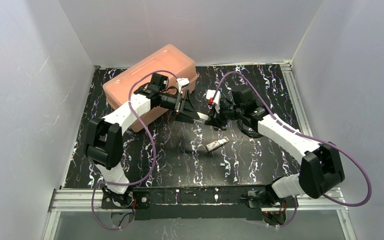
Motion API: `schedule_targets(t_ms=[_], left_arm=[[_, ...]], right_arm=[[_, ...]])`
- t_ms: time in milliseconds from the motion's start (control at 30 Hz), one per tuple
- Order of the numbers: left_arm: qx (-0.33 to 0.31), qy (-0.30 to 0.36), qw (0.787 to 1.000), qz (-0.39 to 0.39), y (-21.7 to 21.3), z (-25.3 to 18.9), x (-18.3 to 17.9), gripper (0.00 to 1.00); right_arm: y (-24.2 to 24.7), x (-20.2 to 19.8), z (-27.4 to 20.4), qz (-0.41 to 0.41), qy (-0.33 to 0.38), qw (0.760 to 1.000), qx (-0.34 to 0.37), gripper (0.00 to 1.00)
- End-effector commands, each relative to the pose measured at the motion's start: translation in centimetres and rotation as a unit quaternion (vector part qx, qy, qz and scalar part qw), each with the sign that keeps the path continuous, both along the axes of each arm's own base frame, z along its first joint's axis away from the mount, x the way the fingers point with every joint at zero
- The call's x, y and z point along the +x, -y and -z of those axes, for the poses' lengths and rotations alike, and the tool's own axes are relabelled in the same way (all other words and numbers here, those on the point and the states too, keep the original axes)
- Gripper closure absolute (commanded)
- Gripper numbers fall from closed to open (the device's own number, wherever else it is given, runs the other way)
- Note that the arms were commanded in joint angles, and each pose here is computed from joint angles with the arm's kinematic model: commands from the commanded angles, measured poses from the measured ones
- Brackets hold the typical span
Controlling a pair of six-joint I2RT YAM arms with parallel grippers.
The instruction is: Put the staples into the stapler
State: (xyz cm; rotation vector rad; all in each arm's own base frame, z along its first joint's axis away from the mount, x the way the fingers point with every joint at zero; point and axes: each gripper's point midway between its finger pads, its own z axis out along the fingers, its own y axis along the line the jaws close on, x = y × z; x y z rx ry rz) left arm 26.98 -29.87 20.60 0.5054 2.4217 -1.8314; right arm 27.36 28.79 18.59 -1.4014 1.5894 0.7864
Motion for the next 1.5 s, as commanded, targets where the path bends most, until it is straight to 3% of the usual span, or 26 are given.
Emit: schedule_targets(t_ms=[0,267,400,700,867,1000,1100,1233,1467], left_arm=[[0.048,0.111,0.993,-0.011,-2.6,-1.6,-0.3,0.12],[0.148,0.257,0.954,-0.044,-6.1,-1.7,0.4,0.05],[0.191,0.325,0.924,-0.061,-8.1,-1.9,0.7,0.04],[0.218,0.414,0.879,-0.090,-10.3,-2.4,0.7,0.01],[0.240,0.421,0.869,-0.101,-11.2,-2.2,0.8,0.02],[0.248,0.423,0.865,-0.105,-11.4,-2.1,0.9,0.01],[0.259,0.426,0.860,-0.110,-11.8,-1.8,1.2,0.02],[0.289,0.420,0.851,-0.127,-12.8,-1.1,1.8,0.02],[0.297,0.422,0.846,-0.134,-13.3,-1.5,1.5,0.01]], right_arm=[[1.3,-0.1,-0.1,0.005,0.025,1.000,-0.010,0.99],[1.6,1.2,5.0,0.004,0.012,0.997,-0.071,0.99],[0.7,2.1,8.2,-0.016,0.000,0.995,-0.099,0.99],[-1.3,2.9,13.8,-0.072,-0.021,0.987,-0.146,0.95],[-1.0,3.1,15.3,-0.083,-0.019,0.982,-0.170,0.79],[-0.6,3.2,15.7,-0.087,-0.027,0.978,-0.188,0.49],[-0.4,3.4,15.3,-0.079,-0.023,0.978,-0.194,0.34],[-0.1,3.9,13.7,-0.054,-0.013,0.980,-0.192,0.26],[1.6,3.3,9.9,0.000,-0.018,0.984,-0.178,0.24]])
